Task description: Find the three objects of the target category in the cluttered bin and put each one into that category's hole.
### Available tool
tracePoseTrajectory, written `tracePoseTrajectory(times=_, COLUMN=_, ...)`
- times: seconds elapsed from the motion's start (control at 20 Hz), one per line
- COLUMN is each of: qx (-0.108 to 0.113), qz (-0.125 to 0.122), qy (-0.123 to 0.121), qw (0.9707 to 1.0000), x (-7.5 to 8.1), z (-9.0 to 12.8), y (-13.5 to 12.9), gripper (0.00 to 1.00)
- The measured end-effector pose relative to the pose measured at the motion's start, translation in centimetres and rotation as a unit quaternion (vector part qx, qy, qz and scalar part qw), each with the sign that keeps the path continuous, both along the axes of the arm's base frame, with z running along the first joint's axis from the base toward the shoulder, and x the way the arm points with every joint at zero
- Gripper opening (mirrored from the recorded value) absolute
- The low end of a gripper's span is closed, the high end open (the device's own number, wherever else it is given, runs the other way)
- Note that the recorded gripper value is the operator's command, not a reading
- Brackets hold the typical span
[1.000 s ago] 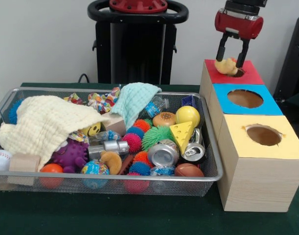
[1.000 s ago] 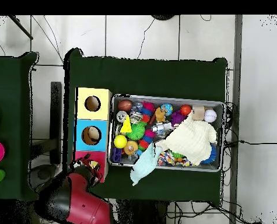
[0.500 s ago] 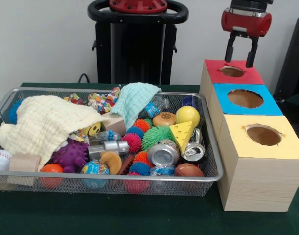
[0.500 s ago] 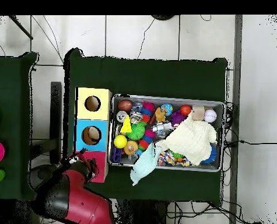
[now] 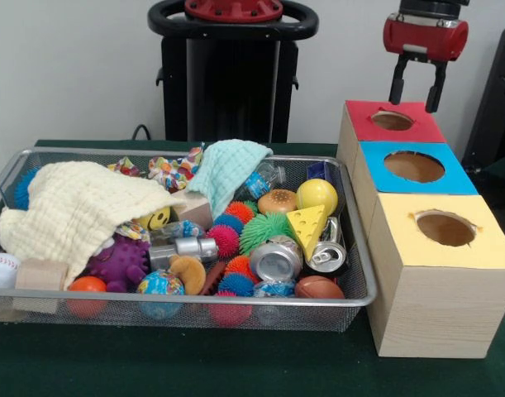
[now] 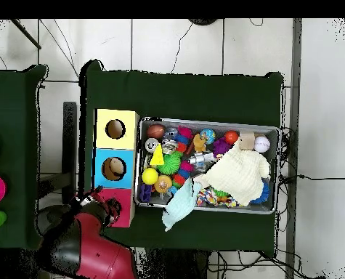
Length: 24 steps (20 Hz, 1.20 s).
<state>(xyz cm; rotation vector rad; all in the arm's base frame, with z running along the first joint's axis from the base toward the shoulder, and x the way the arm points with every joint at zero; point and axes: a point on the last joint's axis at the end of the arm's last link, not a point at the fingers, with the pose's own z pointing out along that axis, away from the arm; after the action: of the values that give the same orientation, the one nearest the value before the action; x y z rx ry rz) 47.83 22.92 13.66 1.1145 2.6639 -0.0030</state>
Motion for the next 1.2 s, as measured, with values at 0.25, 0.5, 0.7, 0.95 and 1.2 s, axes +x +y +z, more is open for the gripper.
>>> tracePoseTrajectory(times=0.25, qx=-0.018, qz=0.020, qy=0.012, qw=0.9996, x=0.5, z=0.5, y=-2.1, gripper=1.00)
tracePoseTrajectory(times=0.5, qx=-0.029, qz=0.027, qy=0.027, qw=0.9989, x=2.5, z=0.6, y=-6.4, gripper=1.00)
tracePoseTrajectory(times=0.7, qx=-0.040, qz=0.015, qy=0.026, qw=0.9987, x=5.1, z=0.4, y=-12.9, gripper=1.00)
tracePoseTrajectory(times=0.95, qx=-0.043, qz=0.017, qy=0.024, qw=0.9986, x=6.9, z=-0.1, y=-17.9, gripper=1.00)
tracePoseTrajectory(times=1.2, qx=-0.032, qz=0.050, qy=0.027, qw=0.9979, x=9.1, z=-1.0, y=-21.0, gripper=1.00)
